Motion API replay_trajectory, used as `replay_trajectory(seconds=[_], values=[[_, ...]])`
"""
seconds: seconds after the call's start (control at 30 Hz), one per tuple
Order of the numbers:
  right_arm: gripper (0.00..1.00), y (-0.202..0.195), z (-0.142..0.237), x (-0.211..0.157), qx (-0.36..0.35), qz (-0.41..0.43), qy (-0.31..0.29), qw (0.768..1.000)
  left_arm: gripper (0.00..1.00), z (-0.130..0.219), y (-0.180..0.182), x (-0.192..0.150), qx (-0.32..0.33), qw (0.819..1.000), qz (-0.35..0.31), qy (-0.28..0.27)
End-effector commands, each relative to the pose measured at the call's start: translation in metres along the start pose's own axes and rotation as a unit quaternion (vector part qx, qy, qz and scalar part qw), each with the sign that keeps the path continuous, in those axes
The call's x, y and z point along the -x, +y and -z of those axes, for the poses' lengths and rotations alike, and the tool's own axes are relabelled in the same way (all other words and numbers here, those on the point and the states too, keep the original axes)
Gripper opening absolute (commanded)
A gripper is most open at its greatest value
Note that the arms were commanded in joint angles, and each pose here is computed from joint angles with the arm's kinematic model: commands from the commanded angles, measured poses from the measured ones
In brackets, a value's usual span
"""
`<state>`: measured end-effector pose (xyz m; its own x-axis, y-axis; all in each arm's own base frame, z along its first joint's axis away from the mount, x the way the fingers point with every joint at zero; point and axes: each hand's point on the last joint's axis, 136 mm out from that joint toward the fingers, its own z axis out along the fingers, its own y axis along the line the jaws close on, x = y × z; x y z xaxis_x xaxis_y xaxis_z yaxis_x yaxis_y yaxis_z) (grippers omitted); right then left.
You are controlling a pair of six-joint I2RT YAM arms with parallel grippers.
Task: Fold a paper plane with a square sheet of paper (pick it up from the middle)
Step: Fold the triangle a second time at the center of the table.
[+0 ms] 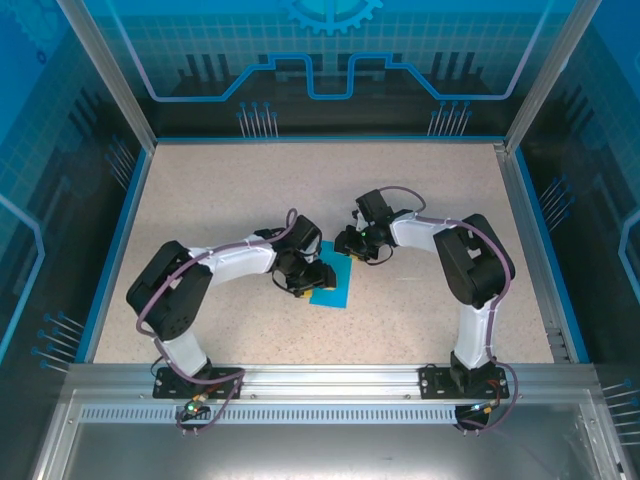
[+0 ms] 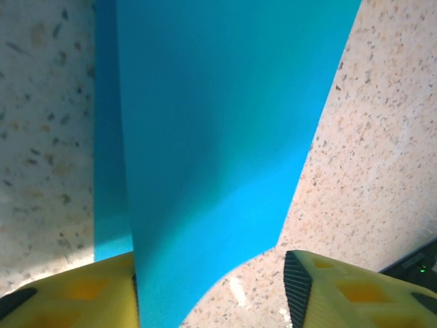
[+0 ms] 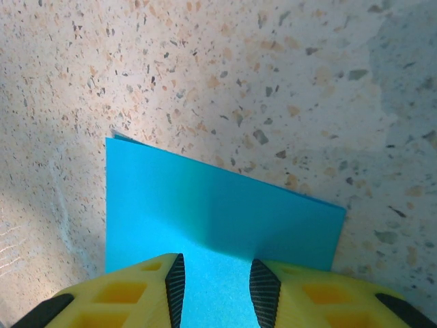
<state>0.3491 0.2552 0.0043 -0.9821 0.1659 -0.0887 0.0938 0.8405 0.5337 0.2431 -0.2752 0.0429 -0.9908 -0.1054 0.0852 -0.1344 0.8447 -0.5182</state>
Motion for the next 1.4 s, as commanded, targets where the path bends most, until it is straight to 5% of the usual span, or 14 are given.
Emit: replay_trajectory(seconds=[0.0,0.47,0.83,1.17,1.37], values=[[0.38,-0.113,-0.039,-0.057,-0.178,-0.046,0.078,0.980,0.50,0.017,-0.021,-0.004,-0.037,0.999,-0.007,-0.007],[0.38,-0.095,-0.035,-0.054,-0.141,-0.044,0.077,0.986,0.45,0.010,-0.054,0.020,-0.095,0.995,-0.027,-0.031],[0.45,-0.015,0.032,-0.018,0.046,0.004,0.015,0.999,0.48,-0.002,-0.046,0.028,-0.078,0.996,-0.020,-0.036],[0.52,-0.039,0.075,-0.047,0.049,0.013,-0.023,0.998,0.61,-0.005,-0.050,0.033,-0.091,0.995,-0.024,-0.036],[0.51,-0.038,0.084,-0.065,0.071,0.023,-0.031,0.997,0.52,-0.009,-0.050,0.037,-0.093,0.995,-0.019,-0.037]])
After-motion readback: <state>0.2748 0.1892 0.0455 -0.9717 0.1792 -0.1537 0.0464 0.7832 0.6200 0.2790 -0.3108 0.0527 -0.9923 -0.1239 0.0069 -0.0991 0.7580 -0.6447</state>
